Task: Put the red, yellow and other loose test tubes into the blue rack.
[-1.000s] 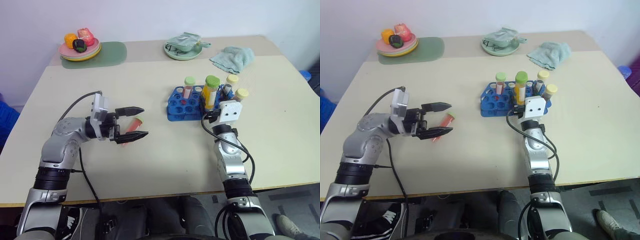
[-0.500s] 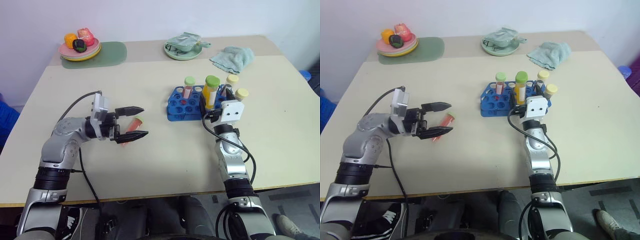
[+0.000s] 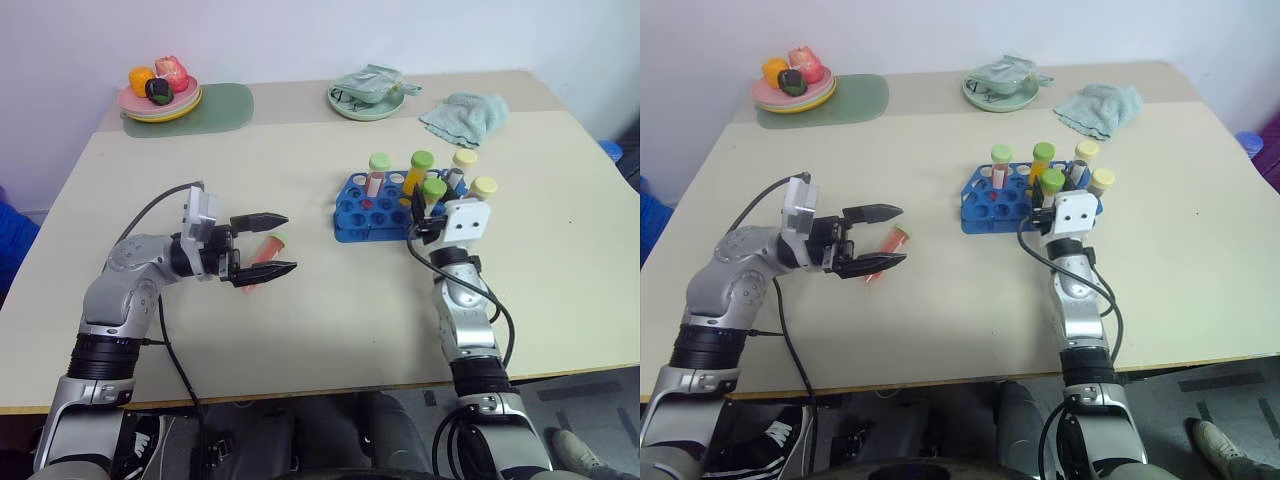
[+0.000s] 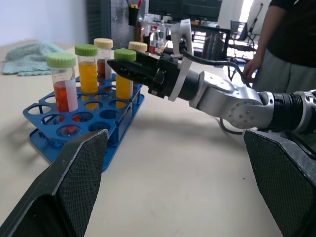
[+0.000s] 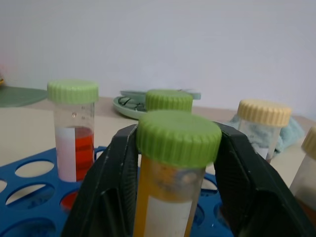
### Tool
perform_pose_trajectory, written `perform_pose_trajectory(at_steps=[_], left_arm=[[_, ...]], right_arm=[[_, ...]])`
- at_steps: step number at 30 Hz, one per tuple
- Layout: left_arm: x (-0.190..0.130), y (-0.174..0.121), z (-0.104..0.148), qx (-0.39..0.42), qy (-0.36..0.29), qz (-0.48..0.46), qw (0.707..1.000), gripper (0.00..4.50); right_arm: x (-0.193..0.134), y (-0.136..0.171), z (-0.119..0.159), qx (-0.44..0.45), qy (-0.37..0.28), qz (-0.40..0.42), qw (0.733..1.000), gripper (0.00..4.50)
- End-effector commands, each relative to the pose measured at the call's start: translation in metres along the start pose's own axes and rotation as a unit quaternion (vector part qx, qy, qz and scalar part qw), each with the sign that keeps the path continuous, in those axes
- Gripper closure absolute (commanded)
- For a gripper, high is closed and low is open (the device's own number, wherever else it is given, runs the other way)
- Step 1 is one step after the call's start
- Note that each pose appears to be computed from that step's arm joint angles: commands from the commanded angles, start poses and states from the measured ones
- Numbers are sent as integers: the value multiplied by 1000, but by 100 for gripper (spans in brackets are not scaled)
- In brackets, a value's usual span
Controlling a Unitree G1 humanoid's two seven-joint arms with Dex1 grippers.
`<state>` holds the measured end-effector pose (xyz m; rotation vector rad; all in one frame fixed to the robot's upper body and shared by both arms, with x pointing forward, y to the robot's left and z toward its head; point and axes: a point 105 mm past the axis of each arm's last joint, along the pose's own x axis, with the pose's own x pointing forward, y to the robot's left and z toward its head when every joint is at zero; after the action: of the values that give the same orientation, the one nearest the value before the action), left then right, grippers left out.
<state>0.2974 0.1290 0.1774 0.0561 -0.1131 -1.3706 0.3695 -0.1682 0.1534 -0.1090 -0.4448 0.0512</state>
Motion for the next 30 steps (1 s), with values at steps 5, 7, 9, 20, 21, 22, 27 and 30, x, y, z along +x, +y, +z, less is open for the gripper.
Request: perform_pose_trajectory(at_steps=[5, 7, 9, 20, 21, 22, 27, 30], left_arm=[[0, -2, 10, 19, -14, -5, 1000, 0], [0, -2, 10, 19, -13, -6, 1000, 0], [0, -2, 10, 19, -14, -6, 1000, 0], [-3, -2, 10, 18, -14, -3, 1000, 0], [-4, -3, 9, 17, -14, -3, 1000, 0], [-3, -3, 9, 16, -15, -3, 1000, 0], [1, -3, 7, 16, -20, -9, 1000, 0], [1, -2, 8, 15, -20, -10, 1000, 0]], right_arm=[[3, -4, 17, 7, -30, 4, 1000, 240], [2, -2, 16, 15, -26, 15, 999, 189], [1, -1, 14, 19, -17, 19, 999, 114], [-8, -26, 33, -5, -29, -9, 1000, 7], [-10, -30, 38, -16, -33, -12, 999, 7], [-13, -32, 40, -19, -32, -11, 999, 7], [-19, -35, 50, -8, -34, -12, 999, 7], [-21, -31, 62, 9, -46, 8, 999, 7]])
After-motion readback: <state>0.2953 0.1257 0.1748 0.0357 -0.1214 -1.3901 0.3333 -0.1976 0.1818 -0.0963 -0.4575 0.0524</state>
